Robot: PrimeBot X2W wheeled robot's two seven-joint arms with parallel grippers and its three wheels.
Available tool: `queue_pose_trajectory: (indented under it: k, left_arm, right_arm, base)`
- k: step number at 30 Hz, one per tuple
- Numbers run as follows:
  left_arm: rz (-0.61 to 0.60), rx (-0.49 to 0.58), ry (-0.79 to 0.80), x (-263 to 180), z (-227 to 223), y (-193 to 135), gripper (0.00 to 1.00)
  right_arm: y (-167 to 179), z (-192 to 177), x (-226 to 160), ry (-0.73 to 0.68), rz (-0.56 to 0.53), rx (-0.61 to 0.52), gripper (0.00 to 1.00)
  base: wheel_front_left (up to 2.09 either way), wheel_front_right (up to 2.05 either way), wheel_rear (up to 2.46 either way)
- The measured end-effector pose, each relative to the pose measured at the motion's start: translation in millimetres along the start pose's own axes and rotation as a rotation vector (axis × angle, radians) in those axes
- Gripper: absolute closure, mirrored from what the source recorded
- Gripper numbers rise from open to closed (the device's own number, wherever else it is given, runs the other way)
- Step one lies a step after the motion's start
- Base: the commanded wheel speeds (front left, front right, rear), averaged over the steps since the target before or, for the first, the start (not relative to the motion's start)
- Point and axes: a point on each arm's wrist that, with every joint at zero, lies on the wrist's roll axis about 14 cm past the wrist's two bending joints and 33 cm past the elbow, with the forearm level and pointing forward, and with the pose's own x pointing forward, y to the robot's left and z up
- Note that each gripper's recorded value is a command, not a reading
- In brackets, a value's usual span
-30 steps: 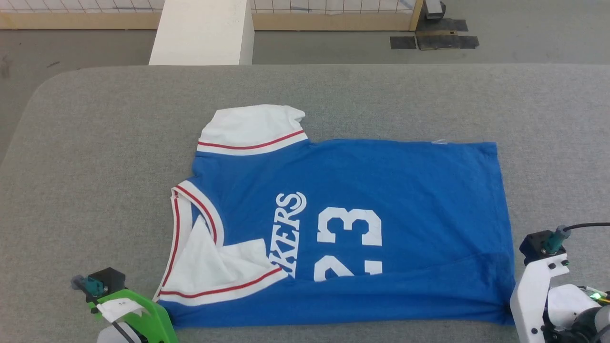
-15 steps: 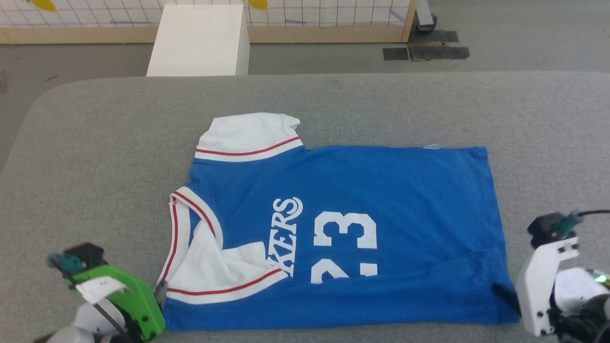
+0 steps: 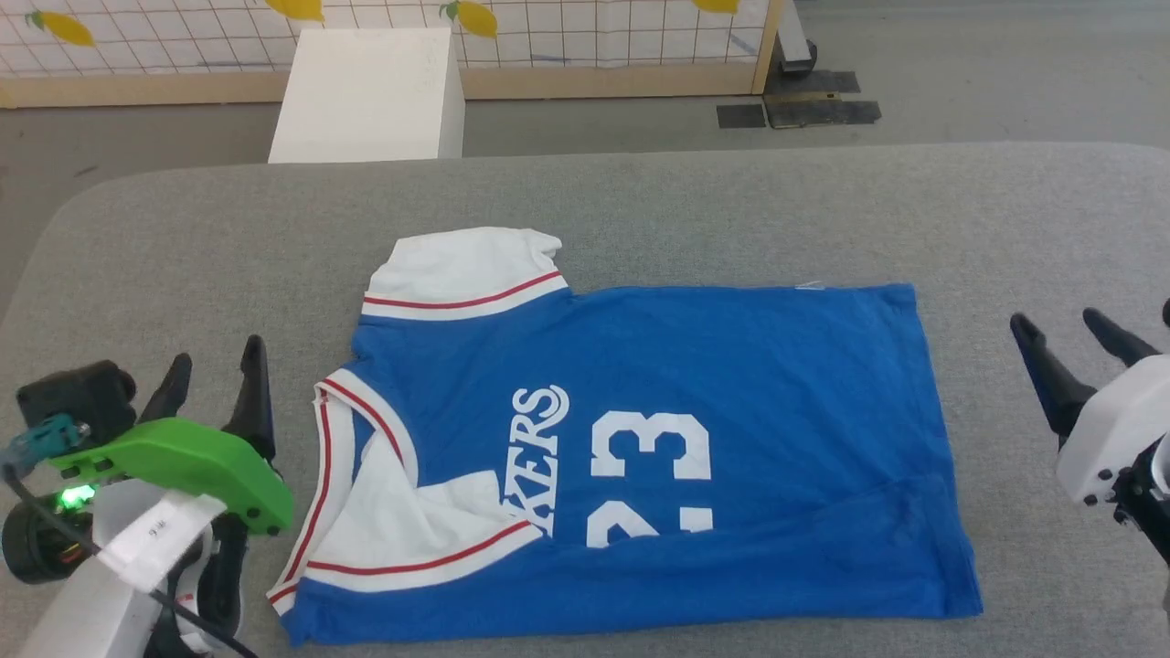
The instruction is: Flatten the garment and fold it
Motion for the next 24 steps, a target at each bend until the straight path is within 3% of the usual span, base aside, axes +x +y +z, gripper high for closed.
queue_pose_trajectory:
  k: [14,24]
  left_arm:
    - [-0.035,0.010,-0.069,26.3,-19.5,-7.3,0.00]
    - [-0.140,0.121,0.020,91.4,-20.5,-33.6,0.00]
  right_arm:
    - [-0.8,-20.0,28.5,0.022,0.002,0.015,0.00]
    - [2.7,-26.0,62.9,0.057,0.031,-0.006,0.00]
  base:
    - [0.00,0.00,0.00]
    - [0.00,0.00,0.00]
